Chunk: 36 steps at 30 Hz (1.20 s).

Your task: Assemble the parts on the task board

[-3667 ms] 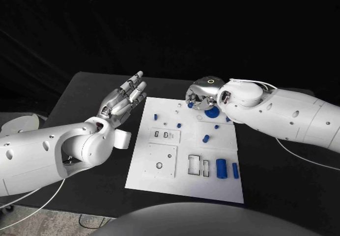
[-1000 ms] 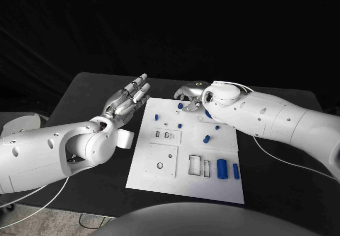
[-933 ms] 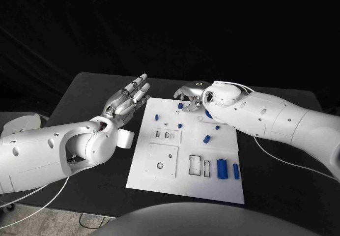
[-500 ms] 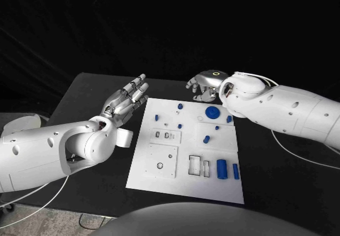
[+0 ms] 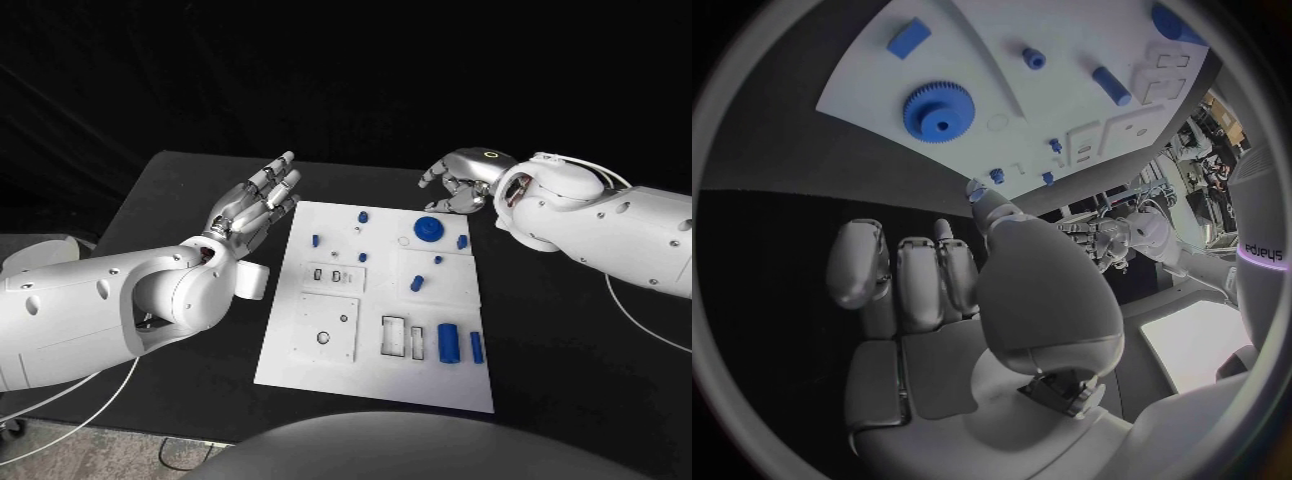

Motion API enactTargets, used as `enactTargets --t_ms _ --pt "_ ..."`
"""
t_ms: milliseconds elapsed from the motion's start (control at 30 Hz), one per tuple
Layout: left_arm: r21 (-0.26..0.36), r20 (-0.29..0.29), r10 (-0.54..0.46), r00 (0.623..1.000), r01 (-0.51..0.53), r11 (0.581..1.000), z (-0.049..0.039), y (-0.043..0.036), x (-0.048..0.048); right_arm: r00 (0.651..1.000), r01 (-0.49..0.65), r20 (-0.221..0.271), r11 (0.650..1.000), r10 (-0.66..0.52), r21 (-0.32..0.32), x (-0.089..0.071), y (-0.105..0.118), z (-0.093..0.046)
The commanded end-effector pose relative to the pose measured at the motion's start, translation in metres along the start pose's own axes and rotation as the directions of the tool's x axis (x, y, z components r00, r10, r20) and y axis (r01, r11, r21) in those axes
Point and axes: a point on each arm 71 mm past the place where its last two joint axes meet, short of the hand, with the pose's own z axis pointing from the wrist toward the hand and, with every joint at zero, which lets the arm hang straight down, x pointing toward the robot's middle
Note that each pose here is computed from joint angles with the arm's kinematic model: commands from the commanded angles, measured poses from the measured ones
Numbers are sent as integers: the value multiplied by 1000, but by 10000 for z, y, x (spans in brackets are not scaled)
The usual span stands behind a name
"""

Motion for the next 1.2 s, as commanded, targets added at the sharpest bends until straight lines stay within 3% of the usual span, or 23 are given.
enactTargets --t_ms 33,300,1200 --pt "6 -23 -16 1000 17 1000 6 -3 27 1000 5 -24 999 -4 35 80 -58 -35" --pt "-1 -23 -17 1000 17 1000 3 9 15 1000 23 -21 999 -22 49 216 -129 -94" --pt "-18 -28 -20 999 19 1000 13 29 3 995 20 -102 998 -14 61 534 -149 -81"
